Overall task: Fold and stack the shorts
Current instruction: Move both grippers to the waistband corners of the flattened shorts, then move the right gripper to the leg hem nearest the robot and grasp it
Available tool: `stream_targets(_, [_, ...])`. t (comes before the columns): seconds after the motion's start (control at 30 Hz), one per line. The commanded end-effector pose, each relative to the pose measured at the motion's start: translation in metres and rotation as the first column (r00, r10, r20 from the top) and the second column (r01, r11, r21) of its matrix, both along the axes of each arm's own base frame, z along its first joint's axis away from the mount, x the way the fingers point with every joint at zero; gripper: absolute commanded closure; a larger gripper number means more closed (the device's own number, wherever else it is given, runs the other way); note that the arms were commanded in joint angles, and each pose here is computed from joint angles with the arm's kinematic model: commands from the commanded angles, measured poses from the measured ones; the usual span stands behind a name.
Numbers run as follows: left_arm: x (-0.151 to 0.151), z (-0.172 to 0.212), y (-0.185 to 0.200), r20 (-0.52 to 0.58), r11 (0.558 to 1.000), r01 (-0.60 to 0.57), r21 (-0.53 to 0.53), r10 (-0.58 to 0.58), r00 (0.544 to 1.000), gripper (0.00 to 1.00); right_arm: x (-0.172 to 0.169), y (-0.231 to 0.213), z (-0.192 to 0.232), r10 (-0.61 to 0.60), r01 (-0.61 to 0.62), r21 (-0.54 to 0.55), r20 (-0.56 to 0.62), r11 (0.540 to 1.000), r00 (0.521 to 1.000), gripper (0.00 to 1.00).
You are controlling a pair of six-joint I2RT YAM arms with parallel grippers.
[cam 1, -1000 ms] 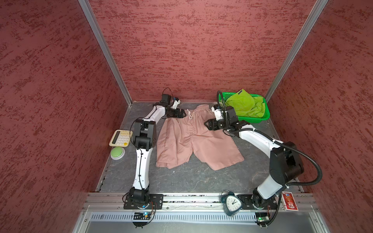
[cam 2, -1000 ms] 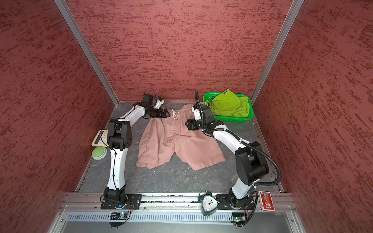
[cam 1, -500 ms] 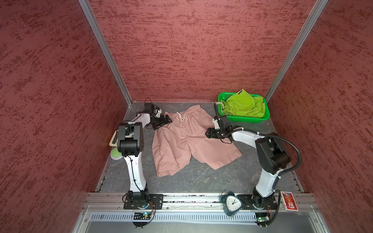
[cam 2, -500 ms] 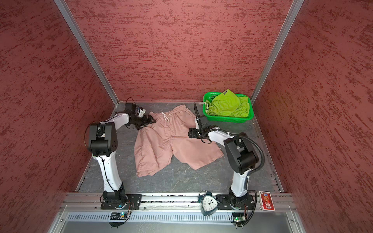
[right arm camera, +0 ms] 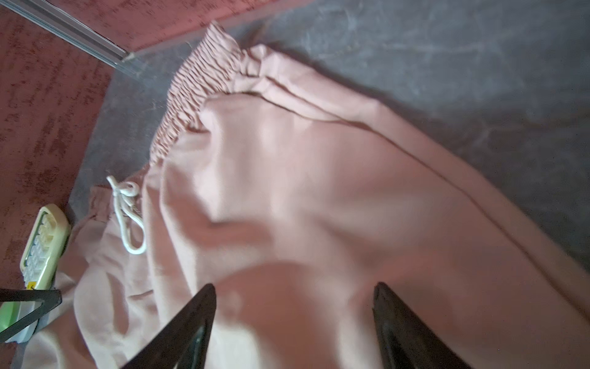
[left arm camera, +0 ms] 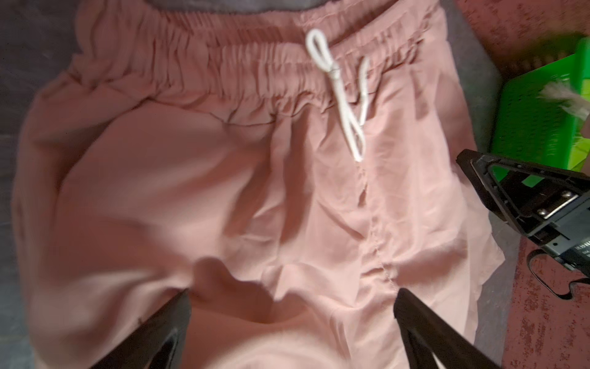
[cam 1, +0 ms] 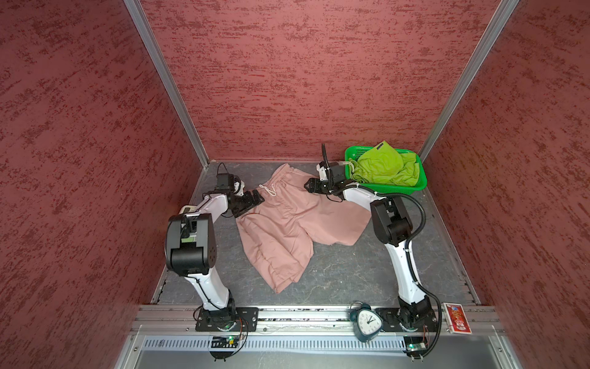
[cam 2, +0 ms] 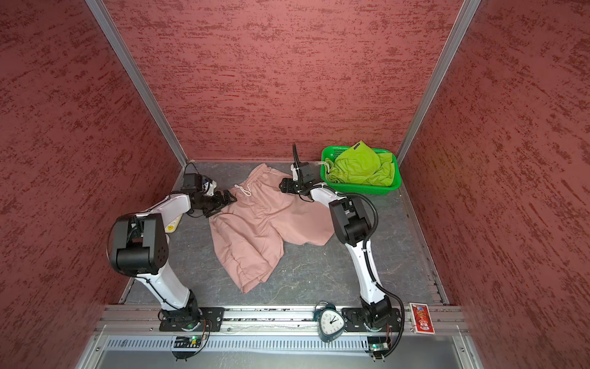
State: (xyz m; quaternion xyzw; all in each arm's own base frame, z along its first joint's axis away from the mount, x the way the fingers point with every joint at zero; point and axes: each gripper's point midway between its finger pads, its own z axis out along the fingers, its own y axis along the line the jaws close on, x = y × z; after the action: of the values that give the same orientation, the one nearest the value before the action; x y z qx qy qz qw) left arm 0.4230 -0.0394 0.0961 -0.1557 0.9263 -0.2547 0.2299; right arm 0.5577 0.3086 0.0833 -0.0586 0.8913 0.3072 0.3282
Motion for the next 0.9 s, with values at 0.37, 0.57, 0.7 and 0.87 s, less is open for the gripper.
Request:
stream_targets(0.37, [-0.007,0.080,-0.024,0.216,0.993,0.111,-0.035,-0.101,0.971,0.01,-0.232,-0.044,0.049,0.149,-0.160,-0.106,-0.101,0.981,0.984,0.32])
stream_targets(0.57, [-0.007,0.052,-0.005,0.180,1.000,0.022,-0.003,-0.021,0.983,0.01,-0.317,-0.027,0.011,0.164,-0.179,-0.039,-0.248,0.983,0.955,0.33])
stream_targets(0.7, [-0.004,0.036,-0.009,0.164,0.999,0.025,-0.046,-0.017,0.986,0.01,-0.332,-0.010,-0.019,0.188,-0.206,-0.039,-0.270,0.978,0.945,0.34])
stream_targets(0.87, [-0.007,0.029,-0.010,0.143,0.998,0.029,-0.061,-0.020,0.990,0.01,-0.323,0.013,-0.039,0.223,-0.239,-0.032,-0.263,0.970,0.939,0.34])
